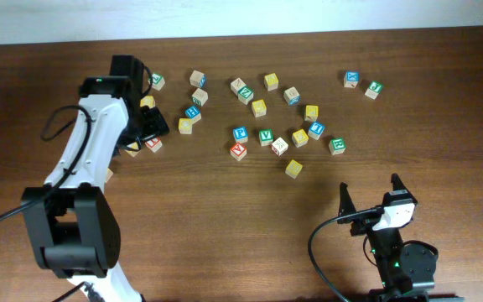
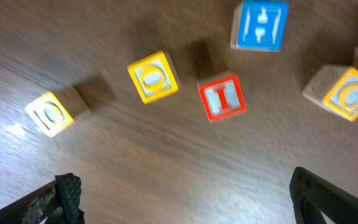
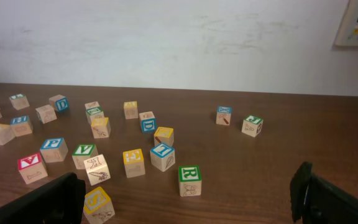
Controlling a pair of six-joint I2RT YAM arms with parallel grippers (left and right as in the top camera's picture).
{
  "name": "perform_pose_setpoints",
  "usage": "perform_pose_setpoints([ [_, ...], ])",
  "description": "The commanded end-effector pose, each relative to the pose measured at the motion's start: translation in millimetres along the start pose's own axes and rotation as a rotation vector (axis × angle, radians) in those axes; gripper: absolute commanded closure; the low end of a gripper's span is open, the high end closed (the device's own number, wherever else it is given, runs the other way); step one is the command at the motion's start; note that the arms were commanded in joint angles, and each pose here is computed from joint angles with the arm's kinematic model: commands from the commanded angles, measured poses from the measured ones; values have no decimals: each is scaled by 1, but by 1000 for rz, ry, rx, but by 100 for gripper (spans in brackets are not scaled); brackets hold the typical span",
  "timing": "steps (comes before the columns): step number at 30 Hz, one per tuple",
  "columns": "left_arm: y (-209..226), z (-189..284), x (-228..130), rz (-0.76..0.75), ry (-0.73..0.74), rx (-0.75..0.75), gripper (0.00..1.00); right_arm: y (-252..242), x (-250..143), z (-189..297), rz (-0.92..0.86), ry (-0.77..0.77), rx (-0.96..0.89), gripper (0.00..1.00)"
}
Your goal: Spell out RSS
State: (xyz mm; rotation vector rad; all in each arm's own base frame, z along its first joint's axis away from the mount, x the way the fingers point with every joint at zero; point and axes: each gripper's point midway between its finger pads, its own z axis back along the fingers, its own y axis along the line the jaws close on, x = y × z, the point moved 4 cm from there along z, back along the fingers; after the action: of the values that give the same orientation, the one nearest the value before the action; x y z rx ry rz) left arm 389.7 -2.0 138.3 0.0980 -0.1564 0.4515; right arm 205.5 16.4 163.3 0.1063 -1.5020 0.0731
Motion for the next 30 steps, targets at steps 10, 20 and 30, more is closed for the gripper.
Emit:
perform_pose_setpoints([
  [10,-26,35,-24,-214,44,-227,1,0,7,0,8,-46,-5,2],
  [20,19,66,-4,-88,-56,-241,1,36,146,32,-224,-329,291,2],
  [30,20,66,-4,-88,-57,-240,1,86,216,-71,-357,397,727,2],
])
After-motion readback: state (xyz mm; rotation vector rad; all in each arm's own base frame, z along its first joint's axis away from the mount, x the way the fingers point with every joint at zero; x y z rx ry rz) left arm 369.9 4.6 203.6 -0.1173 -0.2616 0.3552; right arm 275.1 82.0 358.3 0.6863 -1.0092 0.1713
